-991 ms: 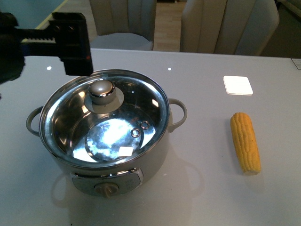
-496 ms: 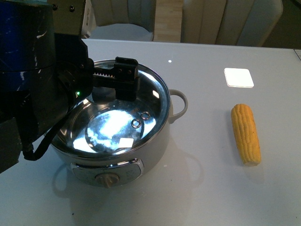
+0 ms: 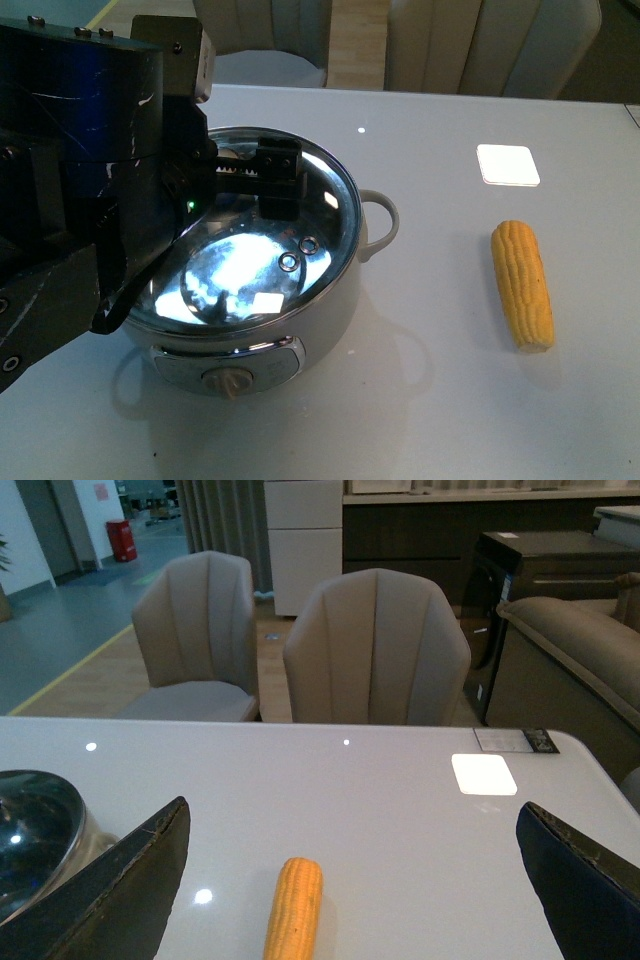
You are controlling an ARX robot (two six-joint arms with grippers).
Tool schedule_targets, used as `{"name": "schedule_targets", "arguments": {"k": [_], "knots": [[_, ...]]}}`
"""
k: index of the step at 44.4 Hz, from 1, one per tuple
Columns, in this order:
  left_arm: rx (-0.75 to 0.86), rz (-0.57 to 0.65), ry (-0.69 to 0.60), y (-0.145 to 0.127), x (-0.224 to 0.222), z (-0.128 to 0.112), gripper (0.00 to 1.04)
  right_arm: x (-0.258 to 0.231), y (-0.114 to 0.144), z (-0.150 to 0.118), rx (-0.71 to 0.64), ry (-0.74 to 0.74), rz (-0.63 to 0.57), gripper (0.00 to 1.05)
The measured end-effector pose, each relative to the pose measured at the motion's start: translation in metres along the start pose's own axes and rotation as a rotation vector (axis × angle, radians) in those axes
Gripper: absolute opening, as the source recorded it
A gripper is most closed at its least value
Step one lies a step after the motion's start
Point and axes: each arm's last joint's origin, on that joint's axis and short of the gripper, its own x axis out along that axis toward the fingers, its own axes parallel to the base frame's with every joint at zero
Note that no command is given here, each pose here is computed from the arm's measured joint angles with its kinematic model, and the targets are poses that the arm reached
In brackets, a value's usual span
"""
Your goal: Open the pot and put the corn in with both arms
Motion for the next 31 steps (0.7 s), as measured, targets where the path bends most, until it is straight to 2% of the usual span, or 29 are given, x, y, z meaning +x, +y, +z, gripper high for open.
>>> {"name": "schedule_targets", "arguments": {"k": [2, 16, 31], "knots": [[-0.003, 0.001, 0.001, -0.0004, 0.0002, -0.0003, 0.96, 0.0000, 0.0000, 0.0000, 0.000, 0.000, 0.000, 0.96], [0.001, -0.006, -0.006, -0.0052, 0.0008, 0.0009, 0.42, 0.0000, 0.0000, 0.0000, 0.000, 0.000, 0.000, 0.96], [0.019, -0.002, 0.001, -0.0053, -0.0005, 0.0037, 0.40, 0.0000, 0.0000, 0.0000, 0.000, 0.000, 0.000, 0.96]]}}
